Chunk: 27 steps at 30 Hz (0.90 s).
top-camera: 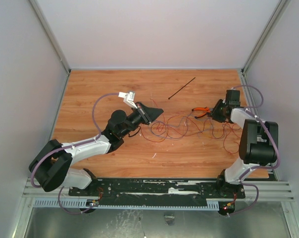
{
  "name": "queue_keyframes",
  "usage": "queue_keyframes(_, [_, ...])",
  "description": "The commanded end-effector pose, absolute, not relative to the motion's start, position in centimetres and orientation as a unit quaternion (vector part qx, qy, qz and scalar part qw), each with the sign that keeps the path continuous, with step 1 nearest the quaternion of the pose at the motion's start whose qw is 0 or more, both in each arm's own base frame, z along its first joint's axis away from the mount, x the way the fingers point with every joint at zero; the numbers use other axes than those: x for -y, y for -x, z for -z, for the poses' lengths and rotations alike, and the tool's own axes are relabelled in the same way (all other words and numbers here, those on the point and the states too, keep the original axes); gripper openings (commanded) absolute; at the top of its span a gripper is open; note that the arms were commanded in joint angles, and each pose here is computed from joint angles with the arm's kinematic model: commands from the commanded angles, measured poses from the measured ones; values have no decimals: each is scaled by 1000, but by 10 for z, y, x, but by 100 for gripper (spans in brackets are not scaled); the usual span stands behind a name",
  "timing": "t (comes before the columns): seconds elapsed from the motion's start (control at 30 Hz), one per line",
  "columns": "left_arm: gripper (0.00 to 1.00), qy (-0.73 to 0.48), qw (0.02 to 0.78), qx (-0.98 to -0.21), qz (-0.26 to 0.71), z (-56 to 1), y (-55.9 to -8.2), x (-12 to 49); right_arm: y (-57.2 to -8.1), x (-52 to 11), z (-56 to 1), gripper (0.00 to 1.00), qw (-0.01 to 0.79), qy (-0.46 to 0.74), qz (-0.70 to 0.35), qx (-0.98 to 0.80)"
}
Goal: Zip-tie the wires
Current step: Straighten the cable at the center of the board.
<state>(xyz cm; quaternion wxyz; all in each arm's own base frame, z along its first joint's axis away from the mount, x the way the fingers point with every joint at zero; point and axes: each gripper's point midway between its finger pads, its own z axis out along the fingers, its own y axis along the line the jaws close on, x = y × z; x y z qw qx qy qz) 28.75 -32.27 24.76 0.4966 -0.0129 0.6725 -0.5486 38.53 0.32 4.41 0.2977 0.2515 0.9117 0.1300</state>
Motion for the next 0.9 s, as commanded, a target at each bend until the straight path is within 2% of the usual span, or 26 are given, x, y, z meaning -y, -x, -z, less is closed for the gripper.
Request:
queue_keyframes(0.0, [0,8,502,-663,555,-253,-287,323,-386,-11,-37,32,295,-250,-141,-911])
queue_keyframes(0.47, [0,6,500,-662,559,-254,-288,326,-384,-25,-53,26,301,-226,-143,-915])
queue_keyframes(0.87, [0,5,501,-659,561,-256,-287,326,-380,-33,-40,26,287,-220,-139,-922])
